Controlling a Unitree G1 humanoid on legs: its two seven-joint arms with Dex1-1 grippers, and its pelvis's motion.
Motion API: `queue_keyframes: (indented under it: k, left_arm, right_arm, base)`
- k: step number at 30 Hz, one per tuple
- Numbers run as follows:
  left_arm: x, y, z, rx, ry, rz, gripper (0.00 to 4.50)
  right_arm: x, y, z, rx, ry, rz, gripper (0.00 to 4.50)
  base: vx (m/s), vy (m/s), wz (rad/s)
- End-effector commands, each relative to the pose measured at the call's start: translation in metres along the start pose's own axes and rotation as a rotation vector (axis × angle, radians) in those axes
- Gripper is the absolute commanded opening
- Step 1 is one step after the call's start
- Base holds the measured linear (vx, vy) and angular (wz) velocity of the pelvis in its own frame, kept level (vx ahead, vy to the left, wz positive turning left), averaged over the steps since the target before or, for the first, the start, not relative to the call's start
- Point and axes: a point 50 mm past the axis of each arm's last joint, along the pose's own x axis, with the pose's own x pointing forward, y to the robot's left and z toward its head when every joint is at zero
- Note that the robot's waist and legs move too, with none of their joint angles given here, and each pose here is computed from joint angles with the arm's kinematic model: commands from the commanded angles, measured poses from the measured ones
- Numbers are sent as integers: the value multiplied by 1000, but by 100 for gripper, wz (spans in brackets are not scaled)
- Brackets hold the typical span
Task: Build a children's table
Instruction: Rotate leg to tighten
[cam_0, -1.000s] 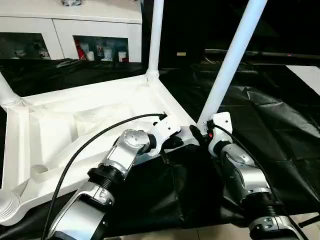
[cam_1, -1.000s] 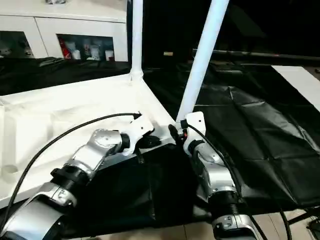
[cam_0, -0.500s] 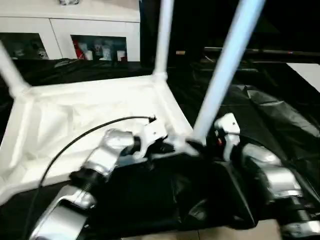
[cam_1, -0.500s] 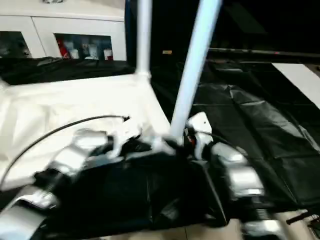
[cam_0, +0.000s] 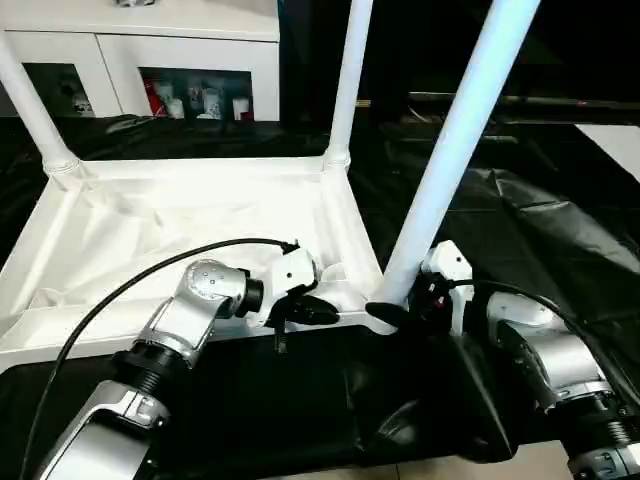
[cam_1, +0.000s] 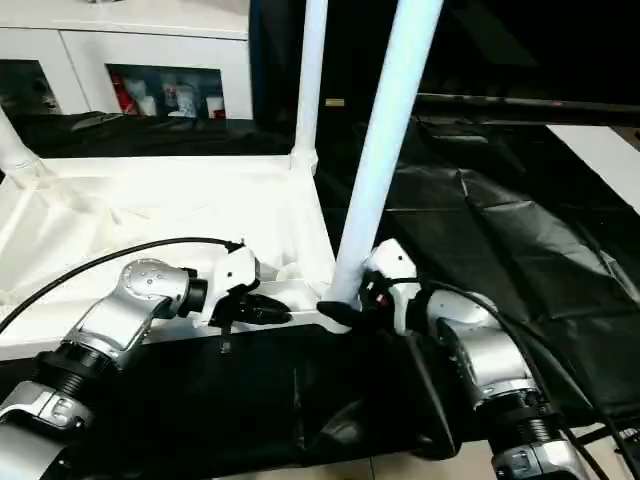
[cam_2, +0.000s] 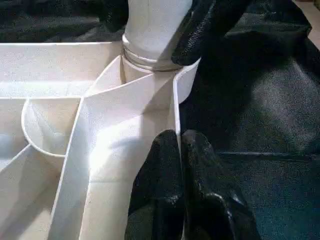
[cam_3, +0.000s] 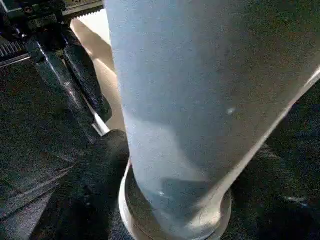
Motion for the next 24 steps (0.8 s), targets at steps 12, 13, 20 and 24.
queue_keyframes:
  k: [12, 13, 20, 24]
  left_arm:
    - [15, 2, -4, -45, -20, 88, 0]
    - [15, 2, -4, -45, -20, 88, 0]
    - [58, 21, 22, -58, 0, 310, 0]
    - [75, 22, 37, -53, -20, 341, 0]
  right_arm:
    - [8, -8, -8, 79, -4, -185, 217]
    - [8, -8, -8, 79, -4, -185, 215]
    - [39, 3, -14, 222, -45, -455, 206]
    - [55, 9, -9, 265, -60, -558, 202]
  base:
    - [0, 0, 0]
    - [0, 0, 0]
    - [0, 0, 0]
    - [0, 0, 0]
